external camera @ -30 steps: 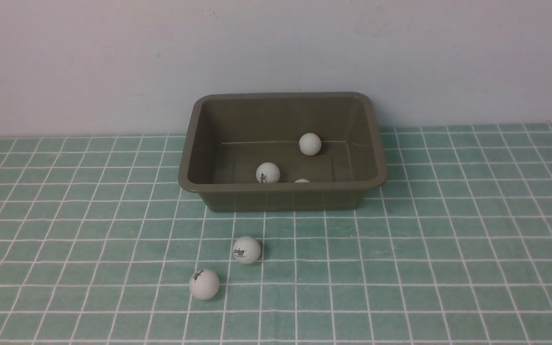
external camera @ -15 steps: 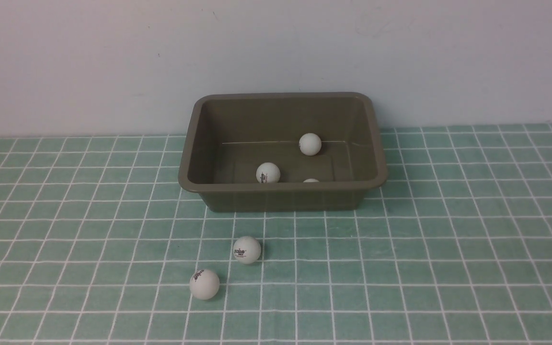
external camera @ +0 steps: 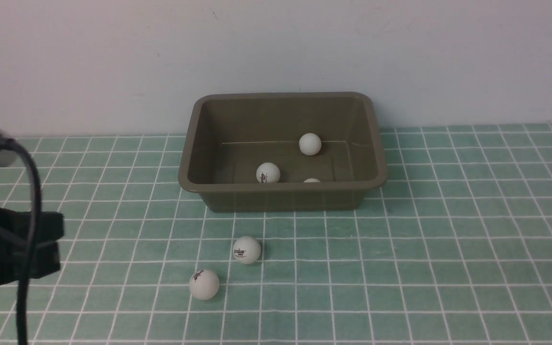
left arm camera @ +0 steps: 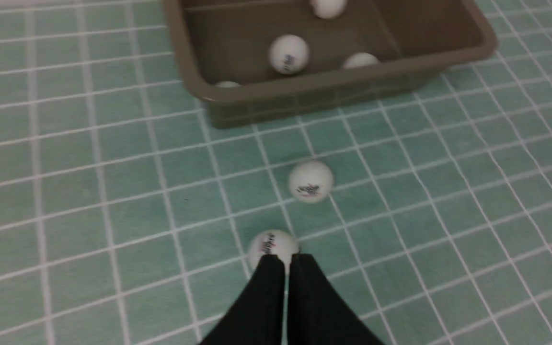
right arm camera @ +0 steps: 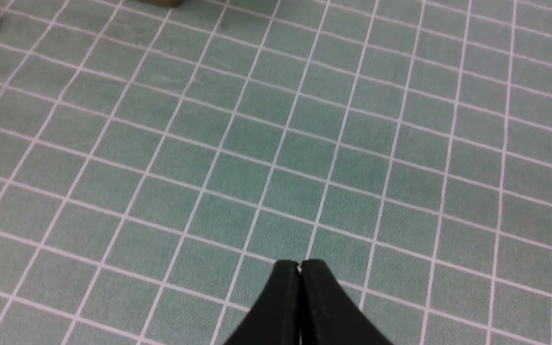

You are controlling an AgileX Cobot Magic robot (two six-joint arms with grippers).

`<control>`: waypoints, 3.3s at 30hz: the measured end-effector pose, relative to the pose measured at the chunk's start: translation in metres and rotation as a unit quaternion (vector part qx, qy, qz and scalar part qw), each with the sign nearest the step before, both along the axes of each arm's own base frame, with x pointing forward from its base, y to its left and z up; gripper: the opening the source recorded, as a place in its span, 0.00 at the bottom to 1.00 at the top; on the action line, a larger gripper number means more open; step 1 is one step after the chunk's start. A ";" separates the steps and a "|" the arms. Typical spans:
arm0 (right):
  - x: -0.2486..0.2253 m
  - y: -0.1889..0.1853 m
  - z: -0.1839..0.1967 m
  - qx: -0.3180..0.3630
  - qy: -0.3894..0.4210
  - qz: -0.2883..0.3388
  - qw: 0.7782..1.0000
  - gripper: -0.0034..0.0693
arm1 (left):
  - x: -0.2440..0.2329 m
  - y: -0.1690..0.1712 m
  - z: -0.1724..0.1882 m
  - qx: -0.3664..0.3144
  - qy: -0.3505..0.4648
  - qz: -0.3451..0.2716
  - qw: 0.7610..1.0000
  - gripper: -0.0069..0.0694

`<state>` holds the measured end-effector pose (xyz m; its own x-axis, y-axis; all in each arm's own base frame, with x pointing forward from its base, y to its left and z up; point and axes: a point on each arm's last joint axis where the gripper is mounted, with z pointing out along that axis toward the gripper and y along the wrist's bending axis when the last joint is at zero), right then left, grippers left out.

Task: Put the table tennis balls in the box on the green coffee tablecloth.
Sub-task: 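Reach for and grasp a ping pong ball on the table beside the basket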

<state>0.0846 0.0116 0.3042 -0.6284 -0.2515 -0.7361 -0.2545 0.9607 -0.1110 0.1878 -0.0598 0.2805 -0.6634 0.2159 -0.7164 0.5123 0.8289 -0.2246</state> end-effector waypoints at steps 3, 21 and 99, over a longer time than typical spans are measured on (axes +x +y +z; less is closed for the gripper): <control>-0.001 0.000 -0.001 -0.004 0.009 0.004 1.000 0.02 | 0.012 -0.013 -0.014 0.026 0.009 -0.051 0.998 0.17; -0.003 0.000 -0.003 -0.009 0.019 0.009 1.000 0.02 | 0.090 -0.043 -0.042 0.090 0.079 -0.070 0.990 0.79; -0.003 0.004 -0.002 0.015 0.018 0.014 1.000 0.02 | 0.146 -0.079 -0.054 0.176 0.273 -0.152 0.934 0.54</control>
<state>0.0820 0.0153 0.3022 -0.6478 -0.2479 -0.7203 -0.2854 0.9557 -0.0723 0.3335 -0.1390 0.2265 -0.7790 0.6114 -0.1389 0.6242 0.7357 -0.2628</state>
